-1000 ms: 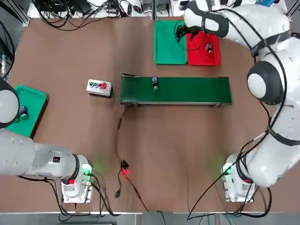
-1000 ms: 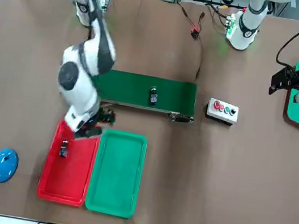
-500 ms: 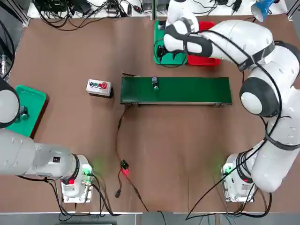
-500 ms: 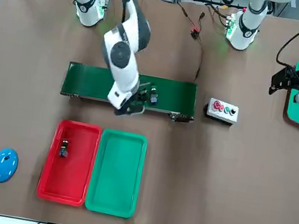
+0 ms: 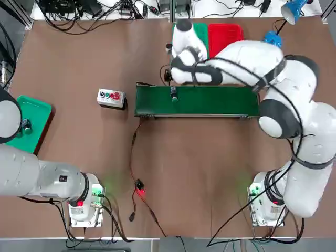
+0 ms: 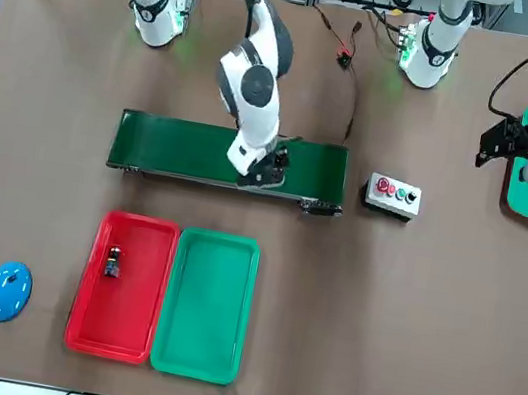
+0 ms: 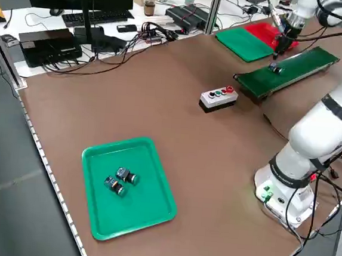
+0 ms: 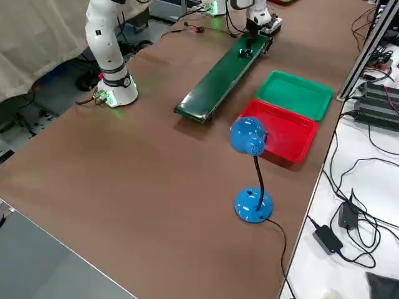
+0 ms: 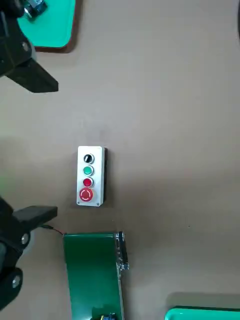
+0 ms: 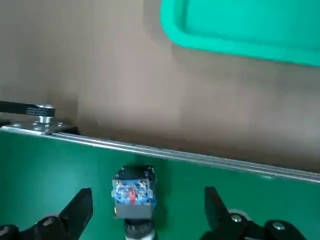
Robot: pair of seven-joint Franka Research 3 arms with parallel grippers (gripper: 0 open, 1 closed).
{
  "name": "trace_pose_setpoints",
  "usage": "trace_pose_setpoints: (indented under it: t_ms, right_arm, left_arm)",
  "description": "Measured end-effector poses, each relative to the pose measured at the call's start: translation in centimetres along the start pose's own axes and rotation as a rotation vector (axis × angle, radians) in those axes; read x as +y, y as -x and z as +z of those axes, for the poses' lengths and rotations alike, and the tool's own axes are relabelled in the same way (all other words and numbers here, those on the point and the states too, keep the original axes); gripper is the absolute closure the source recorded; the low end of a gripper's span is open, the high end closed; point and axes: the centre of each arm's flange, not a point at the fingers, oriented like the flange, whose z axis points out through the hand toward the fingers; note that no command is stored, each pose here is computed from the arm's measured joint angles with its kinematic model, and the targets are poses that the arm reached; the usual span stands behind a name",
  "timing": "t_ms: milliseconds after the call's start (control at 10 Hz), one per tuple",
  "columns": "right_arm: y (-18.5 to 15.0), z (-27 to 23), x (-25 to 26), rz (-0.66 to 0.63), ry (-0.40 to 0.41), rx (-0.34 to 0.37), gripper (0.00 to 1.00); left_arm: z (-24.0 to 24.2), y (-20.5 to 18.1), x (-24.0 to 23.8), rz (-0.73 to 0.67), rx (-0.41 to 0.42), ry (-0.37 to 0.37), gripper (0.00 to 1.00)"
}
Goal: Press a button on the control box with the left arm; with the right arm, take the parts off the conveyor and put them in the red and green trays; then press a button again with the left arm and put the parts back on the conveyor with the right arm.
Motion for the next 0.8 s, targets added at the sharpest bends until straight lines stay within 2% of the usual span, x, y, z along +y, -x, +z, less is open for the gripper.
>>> trace_pose_setpoints:
  t_ms: [300,500,800]
  right_arm:
    - [1.2,1.9,-1.2,-0.007,0.016,-0.006,0.01]
    - [1.2,1.9,-1.2,-0.004,0.017,-0.005,0.06]
    - [1.3,2.5,-1.1,0.022,0.025,-0.012,0.29]
  left_arm:
    - [0.0,0.0,0.0,0.000,0.000,0.000,0.00]
    - [0.0,0.0,-0.1,-0.002,0.000,0.000,0.00]
    - [0.0,0.0,-0.3,-0.005,0.000,0.000,0.00]
